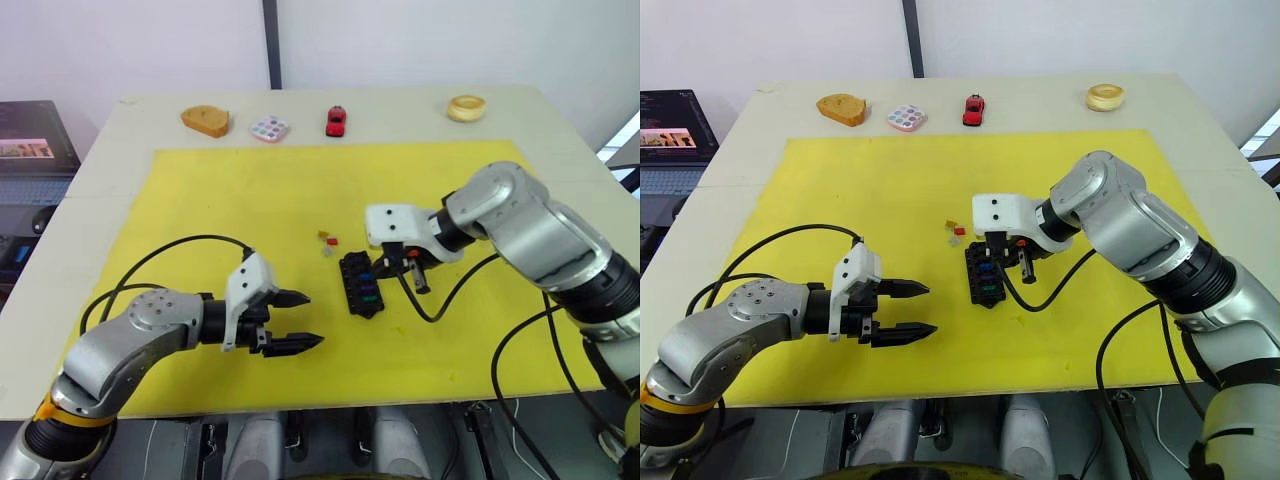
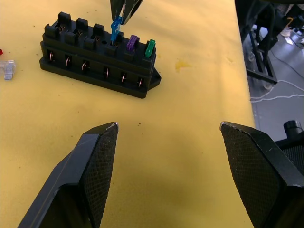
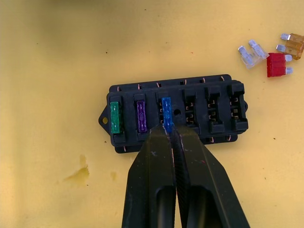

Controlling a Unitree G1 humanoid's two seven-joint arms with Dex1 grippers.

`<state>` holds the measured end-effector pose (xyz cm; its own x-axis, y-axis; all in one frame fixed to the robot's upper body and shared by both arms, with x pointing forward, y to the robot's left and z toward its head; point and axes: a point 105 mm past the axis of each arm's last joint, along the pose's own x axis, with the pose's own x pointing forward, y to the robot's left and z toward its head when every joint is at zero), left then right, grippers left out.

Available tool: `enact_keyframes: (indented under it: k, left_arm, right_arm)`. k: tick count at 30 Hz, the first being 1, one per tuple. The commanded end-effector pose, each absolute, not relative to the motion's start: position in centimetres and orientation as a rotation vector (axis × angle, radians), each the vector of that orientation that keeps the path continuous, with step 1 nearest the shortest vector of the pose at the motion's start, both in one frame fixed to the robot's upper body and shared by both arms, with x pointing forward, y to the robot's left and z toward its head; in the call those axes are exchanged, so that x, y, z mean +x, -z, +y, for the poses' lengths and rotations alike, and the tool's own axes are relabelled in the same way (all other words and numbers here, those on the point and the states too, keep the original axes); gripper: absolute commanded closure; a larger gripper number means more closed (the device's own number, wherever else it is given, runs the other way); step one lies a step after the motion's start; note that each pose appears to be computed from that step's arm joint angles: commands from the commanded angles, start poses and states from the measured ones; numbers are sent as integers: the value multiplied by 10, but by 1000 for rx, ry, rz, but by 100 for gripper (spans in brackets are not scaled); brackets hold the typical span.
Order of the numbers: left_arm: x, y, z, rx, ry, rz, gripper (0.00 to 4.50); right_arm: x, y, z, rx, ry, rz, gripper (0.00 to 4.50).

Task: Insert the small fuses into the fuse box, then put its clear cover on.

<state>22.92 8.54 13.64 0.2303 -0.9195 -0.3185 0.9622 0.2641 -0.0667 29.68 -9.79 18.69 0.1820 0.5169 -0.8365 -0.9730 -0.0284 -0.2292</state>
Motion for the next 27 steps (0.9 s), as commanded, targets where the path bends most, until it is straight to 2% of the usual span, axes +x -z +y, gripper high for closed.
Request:
enact_keyframes:
  k: [1,27]
  left_arm:
    - [226,-144,82,173,1318,279,90]
    - [225,-143,82,157,1303,276,90]
  right_arm:
    - [298,-201,-95,-983,-1309,558,450]
    - [296,-180,-89,-1029,-1347,594,450]
